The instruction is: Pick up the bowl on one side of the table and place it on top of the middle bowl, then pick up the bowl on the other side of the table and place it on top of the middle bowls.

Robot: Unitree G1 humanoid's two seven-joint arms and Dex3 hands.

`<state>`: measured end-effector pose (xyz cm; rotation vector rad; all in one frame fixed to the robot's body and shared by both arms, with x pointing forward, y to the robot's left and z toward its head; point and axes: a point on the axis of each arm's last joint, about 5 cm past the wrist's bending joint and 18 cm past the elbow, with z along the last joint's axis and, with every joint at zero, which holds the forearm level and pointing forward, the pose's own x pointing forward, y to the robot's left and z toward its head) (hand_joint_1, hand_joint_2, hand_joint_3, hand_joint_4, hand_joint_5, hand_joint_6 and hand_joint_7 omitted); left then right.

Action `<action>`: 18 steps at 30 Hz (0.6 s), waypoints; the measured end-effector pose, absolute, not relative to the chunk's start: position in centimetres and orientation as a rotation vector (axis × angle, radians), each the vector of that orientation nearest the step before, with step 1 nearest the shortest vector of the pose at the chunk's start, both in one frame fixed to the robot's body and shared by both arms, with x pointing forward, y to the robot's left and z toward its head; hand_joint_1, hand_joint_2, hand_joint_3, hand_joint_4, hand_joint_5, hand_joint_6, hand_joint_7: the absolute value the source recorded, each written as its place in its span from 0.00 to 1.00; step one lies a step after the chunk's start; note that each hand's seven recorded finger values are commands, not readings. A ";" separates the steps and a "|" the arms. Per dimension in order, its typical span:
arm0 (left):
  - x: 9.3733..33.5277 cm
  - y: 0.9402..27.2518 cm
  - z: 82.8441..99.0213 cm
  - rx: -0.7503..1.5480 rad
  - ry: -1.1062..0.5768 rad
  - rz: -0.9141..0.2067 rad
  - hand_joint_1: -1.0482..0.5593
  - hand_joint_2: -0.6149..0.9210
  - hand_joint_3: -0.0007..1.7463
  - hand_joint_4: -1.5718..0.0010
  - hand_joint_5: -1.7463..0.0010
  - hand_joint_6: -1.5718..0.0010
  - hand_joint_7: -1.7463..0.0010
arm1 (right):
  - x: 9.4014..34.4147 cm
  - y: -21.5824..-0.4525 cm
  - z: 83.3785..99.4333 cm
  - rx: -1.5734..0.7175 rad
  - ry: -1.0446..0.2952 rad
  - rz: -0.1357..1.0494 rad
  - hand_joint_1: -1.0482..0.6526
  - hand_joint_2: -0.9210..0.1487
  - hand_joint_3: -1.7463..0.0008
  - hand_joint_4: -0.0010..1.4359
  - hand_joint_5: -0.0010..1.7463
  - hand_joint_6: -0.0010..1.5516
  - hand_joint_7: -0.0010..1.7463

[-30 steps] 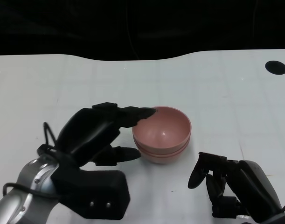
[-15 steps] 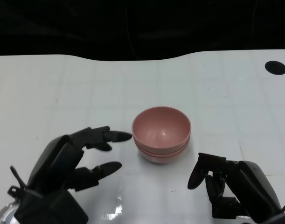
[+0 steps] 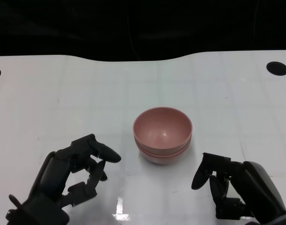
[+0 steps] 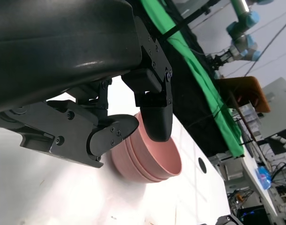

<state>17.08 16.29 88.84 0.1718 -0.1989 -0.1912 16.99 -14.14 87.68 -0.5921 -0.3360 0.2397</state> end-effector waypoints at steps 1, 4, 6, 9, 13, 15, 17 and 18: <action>17.1 16.3 88.8 0.149 -0.189 -0.197 0.61 0.84 0.60 0.54 0.08 0.56 0.23 | 17.0 -14.2 87.7 -0.589 -0.334 0.241 0.55 0.66 0.13 0.62 1.00 0.53 0.80; 17.1 16.5 88.7 0.119 -0.172 -0.213 0.60 0.82 0.62 0.53 0.02 0.57 0.18 | 16.8 -14.4 87.6 -0.581 -0.322 0.249 0.55 0.66 0.13 0.62 1.00 0.53 0.81; 17.1 16.6 88.5 0.112 -0.163 -0.231 0.58 0.81 0.63 0.52 0.01 0.58 0.16 | 16.7 -14.5 87.6 -0.563 -0.313 0.251 0.56 0.66 0.12 0.62 1.00 0.53 0.81; 17.1 16.6 88.3 0.104 -0.145 -0.255 0.58 0.79 0.64 0.52 0.00 0.57 0.16 | 16.5 -14.7 87.7 -0.520 -0.297 0.258 0.57 0.66 0.11 0.62 1.00 0.53 0.80; 17.1 16.7 88.3 0.103 -0.136 -0.269 0.57 0.77 0.65 0.52 0.00 0.56 0.18 | 16.4 -14.8 87.9 -0.446 -0.275 0.281 0.59 0.66 0.10 0.61 1.00 0.52 0.80; 17.1 16.7 88.2 0.101 -0.133 -0.279 0.57 0.77 0.65 0.52 0.00 0.56 0.18 | 16.5 -14.9 88.1 -0.409 -0.263 0.293 0.59 0.65 0.11 0.60 1.00 0.51 0.80; 17.1 16.8 88.2 0.092 -0.130 -0.283 0.57 0.77 0.66 0.52 0.01 0.56 0.18 | 16.6 -15.0 88.2 -0.378 -0.244 0.308 0.59 0.64 0.13 0.58 1.00 0.51 0.79; 17.1 16.8 88.1 0.087 -0.128 -0.287 0.57 0.77 0.66 0.52 0.01 0.56 0.18 | 16.6 -15.0 88.2 -0.366 -0.234 0.314 0.59 0.63 0.14 0.58 0.99 0.52 0.79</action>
